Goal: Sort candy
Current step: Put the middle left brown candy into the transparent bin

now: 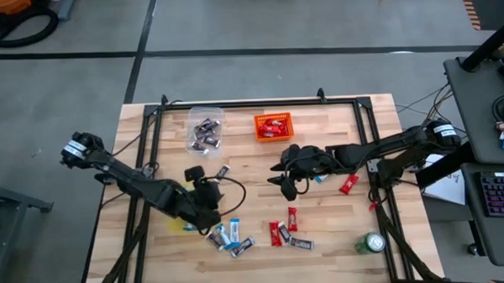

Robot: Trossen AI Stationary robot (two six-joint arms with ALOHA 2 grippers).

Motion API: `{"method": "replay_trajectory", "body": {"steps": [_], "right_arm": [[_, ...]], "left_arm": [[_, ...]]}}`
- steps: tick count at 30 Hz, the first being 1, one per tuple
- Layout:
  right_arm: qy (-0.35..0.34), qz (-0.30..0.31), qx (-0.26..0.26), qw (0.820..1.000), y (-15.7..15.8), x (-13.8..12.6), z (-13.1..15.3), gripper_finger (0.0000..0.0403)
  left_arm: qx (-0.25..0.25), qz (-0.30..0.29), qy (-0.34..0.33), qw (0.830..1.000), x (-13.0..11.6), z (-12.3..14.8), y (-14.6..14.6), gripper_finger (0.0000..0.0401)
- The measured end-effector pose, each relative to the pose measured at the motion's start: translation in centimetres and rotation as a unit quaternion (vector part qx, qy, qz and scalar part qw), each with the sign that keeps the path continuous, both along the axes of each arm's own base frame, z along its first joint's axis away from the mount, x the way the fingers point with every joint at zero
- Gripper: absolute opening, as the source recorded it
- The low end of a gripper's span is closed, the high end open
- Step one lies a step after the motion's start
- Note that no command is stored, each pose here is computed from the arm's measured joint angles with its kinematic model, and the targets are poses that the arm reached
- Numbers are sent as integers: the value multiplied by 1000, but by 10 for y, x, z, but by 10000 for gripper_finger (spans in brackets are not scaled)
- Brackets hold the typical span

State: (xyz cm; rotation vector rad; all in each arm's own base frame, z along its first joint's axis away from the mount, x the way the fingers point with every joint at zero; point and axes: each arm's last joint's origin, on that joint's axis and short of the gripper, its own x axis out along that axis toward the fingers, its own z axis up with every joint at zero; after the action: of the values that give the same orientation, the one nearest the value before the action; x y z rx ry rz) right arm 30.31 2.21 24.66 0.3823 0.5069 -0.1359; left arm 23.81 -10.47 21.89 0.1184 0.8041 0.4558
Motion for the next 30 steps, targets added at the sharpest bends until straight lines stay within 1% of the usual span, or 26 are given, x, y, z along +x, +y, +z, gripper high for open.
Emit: {"method": "replay_trajectory", "body": {"steps": [3, 6, 10, 15, 17, 19, 24, 30], "right_arm": [[2, 4, -6, 1000, 0, 0, 0, 203], [6, 4, -7, 1000, 0, -1, -3, 203], [11, 4, -8, 1000, 0, -2, -6, 203], [16, 3, -8, 1000, 0, -3, -8, 203], [15, 3, -8, 1000, 0, -3, -8, 203], [15, 3, -8, 1000, 0, -3, -8, 203], [15, 3, -9, 1000, 0, -3, -8, 203], [19, 1, -6, 1000, 0, -4, -9, 203]], "left_arm": [[5, 28, -34, 999, 5, -16, 14, 182], [0, 56, -54, 997, 8, -32, 30, 192], [-1, 89, -63, 994, 7, -49, 48, 201], [-2, 103, -61, 993, 3, -62, 57, 202], [-9, 102, -51, 993, 3, -68, 59, 199], [-17, 102, -49, 993, 6, -74, 60, 195], [-4, 118, -22, 993, 13, -94, 65, 190], [4, 137, 4, 991, 22, -110, 70, 190]]}}
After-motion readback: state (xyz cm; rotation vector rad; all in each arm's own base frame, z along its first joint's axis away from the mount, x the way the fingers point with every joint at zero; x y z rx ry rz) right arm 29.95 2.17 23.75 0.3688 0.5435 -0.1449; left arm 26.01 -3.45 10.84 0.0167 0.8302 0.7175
